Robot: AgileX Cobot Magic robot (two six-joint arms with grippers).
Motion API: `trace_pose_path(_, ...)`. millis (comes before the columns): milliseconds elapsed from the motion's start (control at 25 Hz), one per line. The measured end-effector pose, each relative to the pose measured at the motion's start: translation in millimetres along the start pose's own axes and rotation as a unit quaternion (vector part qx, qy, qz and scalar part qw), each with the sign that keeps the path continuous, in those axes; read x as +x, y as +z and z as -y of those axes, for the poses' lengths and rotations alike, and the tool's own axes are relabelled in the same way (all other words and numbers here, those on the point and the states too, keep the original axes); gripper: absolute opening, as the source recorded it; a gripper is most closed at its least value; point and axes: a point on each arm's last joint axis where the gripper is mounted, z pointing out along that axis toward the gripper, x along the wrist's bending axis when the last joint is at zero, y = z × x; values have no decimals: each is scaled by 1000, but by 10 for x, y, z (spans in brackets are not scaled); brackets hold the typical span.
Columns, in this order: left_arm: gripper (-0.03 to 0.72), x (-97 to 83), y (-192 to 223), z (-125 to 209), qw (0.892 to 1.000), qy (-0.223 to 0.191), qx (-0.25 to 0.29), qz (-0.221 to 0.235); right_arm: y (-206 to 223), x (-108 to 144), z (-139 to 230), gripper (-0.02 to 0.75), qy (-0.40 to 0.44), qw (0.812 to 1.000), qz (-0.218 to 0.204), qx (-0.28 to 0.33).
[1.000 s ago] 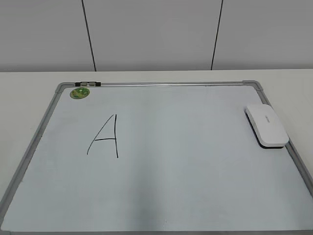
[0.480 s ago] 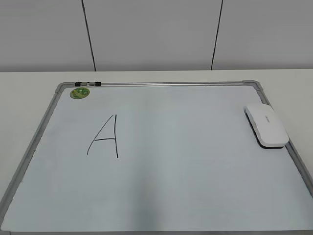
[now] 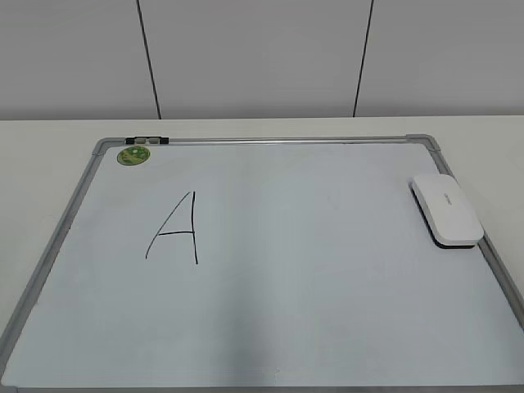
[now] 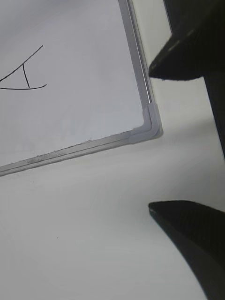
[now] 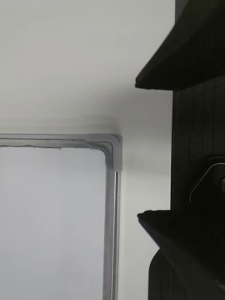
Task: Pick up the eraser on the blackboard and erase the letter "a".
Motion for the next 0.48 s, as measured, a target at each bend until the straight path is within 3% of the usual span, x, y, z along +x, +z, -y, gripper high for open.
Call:
trace_pose_path(240,588,2,-24,15,1000,-2,-9,-1,-7,1,6,587,0,1000,-1,-2)
trace_pose_path(480,588,19,-115,77,998,-29,-42,-34,-128,-10,98,587,15,998,12,-53)
